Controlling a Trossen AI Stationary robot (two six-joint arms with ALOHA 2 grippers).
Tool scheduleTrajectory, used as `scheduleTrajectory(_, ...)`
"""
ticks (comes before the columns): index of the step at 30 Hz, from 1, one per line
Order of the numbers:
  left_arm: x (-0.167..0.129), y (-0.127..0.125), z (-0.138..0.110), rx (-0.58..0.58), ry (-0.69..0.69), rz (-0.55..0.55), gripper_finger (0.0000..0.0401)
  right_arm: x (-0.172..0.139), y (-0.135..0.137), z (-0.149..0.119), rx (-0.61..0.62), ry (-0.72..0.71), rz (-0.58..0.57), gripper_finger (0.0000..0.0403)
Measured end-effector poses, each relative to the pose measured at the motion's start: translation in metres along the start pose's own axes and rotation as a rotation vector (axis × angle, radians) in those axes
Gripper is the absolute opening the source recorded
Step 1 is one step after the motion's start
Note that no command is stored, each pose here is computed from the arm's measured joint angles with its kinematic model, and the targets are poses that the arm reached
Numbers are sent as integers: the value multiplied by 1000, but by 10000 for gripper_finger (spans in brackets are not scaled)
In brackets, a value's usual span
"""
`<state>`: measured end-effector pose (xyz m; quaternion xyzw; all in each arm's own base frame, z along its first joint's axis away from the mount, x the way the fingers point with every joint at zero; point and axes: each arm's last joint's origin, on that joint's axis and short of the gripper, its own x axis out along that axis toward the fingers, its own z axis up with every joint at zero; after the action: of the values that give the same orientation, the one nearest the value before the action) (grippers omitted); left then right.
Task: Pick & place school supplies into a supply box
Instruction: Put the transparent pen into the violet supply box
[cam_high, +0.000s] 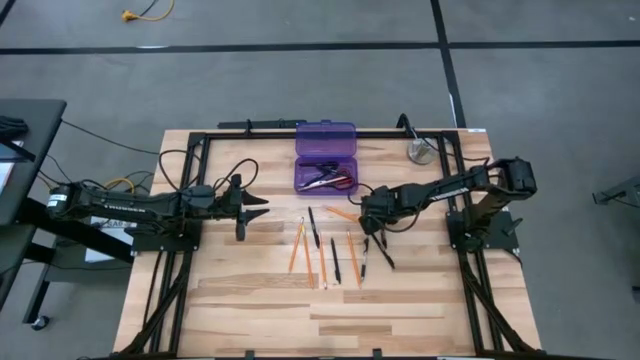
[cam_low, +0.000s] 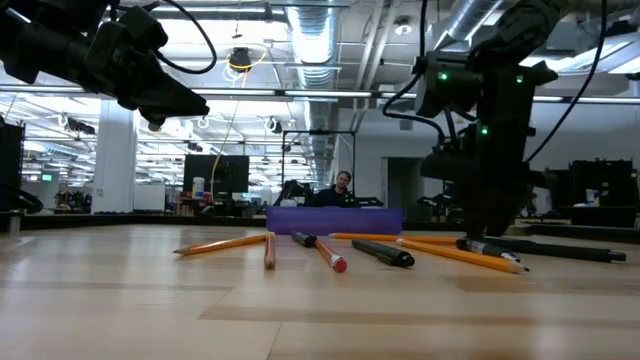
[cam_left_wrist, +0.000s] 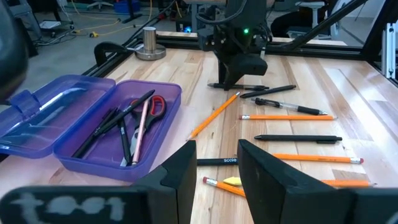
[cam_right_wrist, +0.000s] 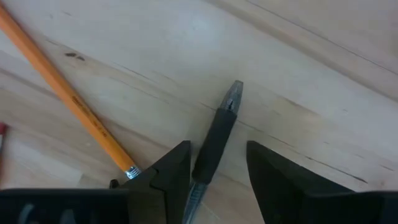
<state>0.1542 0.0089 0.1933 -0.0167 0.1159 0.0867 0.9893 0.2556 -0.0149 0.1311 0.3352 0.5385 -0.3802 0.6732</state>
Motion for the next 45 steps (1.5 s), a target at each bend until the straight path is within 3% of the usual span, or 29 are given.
scheduleTrajectory(10, 0, 0, 0, 10, -1, 1, 106, 5, -5, -3, 17, -8, -23, 123)
scheduleTrajectory(19, 0, 0, 0, 1, 1, 0, 106, 6, -7, -2, 7, -35, -49, 17)
scheduleTrajectory(26, 0, 0, -4, 3, 37, 1, 106, 0, -7, 7, -24, -40, -47, 11)
scheduleTrajectory(33, 0, 0, -4, 3, 42, -21, 106, -39, 1, 53, -140, -150, -98, 5)
scheduleTrajectory(38, 0, -1, -4, 4, 42, -34, 106, -71, 14, 106, -258, -261, -59, 5)
scheduleTrajectory(45, 0, -1, -3, 14, 33, -35, 106, -74, 43, 174, -493, -301, -7, 5)
